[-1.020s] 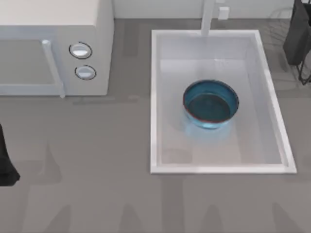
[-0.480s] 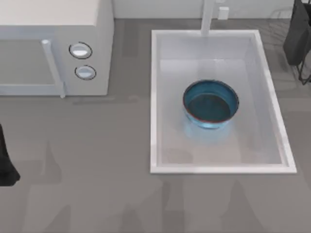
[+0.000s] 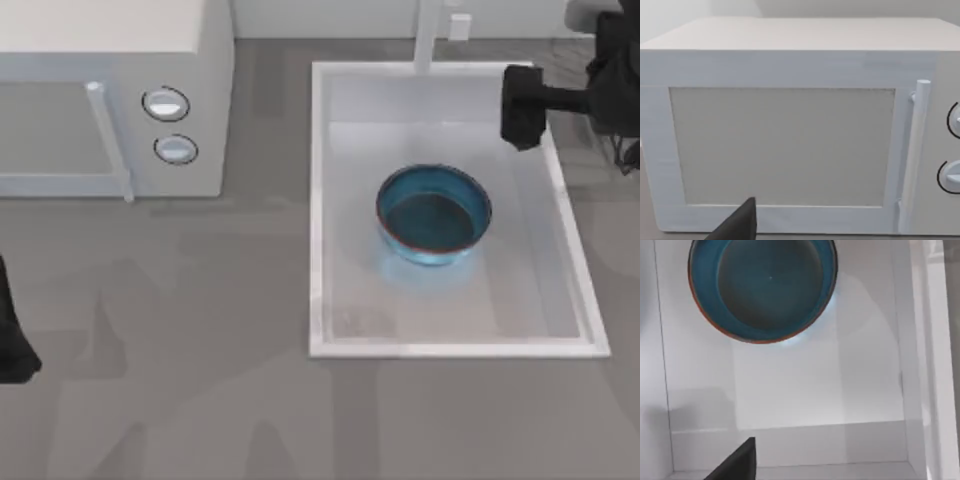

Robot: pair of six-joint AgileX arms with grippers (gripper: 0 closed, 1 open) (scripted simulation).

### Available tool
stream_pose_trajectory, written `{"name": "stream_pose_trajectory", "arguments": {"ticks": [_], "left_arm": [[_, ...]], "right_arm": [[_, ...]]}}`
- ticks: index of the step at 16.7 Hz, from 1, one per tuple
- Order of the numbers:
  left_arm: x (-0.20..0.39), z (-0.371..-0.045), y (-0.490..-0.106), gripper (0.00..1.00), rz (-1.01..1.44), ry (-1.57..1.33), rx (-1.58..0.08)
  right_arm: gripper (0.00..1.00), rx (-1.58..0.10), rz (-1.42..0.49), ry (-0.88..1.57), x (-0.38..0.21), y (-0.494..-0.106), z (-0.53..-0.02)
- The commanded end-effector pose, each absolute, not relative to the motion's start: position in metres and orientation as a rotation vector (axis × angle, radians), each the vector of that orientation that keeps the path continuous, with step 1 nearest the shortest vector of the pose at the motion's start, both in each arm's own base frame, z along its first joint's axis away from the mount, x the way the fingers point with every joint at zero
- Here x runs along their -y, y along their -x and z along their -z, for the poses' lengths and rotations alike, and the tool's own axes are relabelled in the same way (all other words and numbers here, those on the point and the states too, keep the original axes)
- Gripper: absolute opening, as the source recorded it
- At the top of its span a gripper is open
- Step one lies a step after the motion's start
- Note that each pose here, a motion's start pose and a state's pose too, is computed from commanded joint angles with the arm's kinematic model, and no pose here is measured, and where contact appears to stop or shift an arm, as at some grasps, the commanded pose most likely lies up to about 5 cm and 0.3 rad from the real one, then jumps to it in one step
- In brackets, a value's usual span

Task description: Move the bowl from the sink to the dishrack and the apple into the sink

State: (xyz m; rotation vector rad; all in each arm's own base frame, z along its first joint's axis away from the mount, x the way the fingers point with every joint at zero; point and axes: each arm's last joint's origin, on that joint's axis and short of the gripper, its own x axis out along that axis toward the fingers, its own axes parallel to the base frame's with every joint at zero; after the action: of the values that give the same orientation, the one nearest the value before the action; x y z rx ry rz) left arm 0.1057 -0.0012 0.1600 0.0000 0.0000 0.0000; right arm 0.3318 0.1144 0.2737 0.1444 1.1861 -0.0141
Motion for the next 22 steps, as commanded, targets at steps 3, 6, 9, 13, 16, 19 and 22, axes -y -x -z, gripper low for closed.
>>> {"name": "stream_pose_trajectory", "arguments": {"ticks": [3, 6, 9, 13, 16, 19, 22], "left_arm": [[0.001, -0.16, -0.106, 1.0, 0.0, 0.0, 0.0], [0.001, -0.16, -0.106, 1.0, 0.0, 0.0, 0.0], [0.001, -0.16, -0.106, 1.0, 0.0, 0.0, 0.0], [0.001, -0.16, -0.106, 1.0, 0.0, 0.0, 0.0], [0.001, -0.16, -0.106, 1.0, 0.0, 0.0, 0.0], [0.001, -0.16, -0.106, 1.0, 0.0, 0.0, 0.0], [0.001, -0.16, -0.106, 1.0, 0.0, 0.0, 0.0]], "right_arm": [[1.0, -1.318, 0.041, -0.09, -0.16, -0.385, -0.243], [1.0, -1.377, 0.045, -0.046, -0.203, -0.423, -0.208], [1.0, -1.384, 0.032, -0.022, -0.237, -0.445, -0.178], [1.0, -1.374, 0.013, -0.008, -0.263, -0.456, -0.15], [1.0, -1.371, 0.009, -0.007, -0.268, -0.457, -0.145], [1.0, -1.371, 0.009, -0.007, -0.268, -0.457, -0.145], [1.0, -1.372, 0.01, -0.007, -0.267, -0.461, -0.136]]}}
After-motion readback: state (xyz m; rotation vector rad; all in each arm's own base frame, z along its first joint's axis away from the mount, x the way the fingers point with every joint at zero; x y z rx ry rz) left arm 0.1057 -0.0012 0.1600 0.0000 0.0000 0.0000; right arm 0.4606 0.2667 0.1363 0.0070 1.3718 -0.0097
